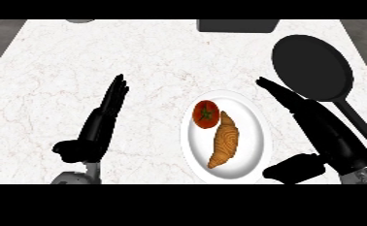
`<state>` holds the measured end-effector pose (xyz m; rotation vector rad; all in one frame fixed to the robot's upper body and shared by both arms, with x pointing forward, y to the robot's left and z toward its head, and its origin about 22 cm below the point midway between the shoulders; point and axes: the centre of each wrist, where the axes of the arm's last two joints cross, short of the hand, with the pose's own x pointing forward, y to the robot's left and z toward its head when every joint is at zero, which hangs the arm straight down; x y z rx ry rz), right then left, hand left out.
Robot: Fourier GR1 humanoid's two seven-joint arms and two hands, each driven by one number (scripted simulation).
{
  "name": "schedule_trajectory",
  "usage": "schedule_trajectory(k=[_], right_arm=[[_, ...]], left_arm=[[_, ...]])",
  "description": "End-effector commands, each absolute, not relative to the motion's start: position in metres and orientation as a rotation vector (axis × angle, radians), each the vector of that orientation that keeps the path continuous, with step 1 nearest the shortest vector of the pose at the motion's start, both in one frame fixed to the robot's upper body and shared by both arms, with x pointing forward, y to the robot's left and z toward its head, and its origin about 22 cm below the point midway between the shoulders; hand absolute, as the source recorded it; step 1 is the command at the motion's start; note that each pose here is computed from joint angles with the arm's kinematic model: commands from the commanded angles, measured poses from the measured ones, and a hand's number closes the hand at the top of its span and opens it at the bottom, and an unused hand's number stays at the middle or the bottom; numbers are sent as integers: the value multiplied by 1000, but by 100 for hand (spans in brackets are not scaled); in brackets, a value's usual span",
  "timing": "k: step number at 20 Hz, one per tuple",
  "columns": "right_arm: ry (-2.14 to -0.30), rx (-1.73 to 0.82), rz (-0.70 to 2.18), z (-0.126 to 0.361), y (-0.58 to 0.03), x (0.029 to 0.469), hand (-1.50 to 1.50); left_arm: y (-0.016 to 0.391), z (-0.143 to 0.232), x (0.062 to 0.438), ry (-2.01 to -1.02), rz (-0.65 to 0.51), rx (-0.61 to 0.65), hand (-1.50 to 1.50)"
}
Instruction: Pick the croissant from the plate and place it in the pan
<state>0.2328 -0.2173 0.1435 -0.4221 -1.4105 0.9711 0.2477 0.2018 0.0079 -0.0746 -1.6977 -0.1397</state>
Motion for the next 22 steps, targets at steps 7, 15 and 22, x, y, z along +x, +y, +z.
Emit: schedule_trajectory(k=[7, 15, 22], right_arm=[[-1024, -481, 1365, 97, -157, 267, -150], [-943, -527, 1425, 82, -121, 264, -150], [-928, -522, 1391, 71, -127, 247, -150]], left_arm=[[212, 9, 246, -1696, -158, -71, 0], [201, 9, 244, -1688, -140, -52, 0], [199, -8, 246, -1690, -124, -60, 0]])
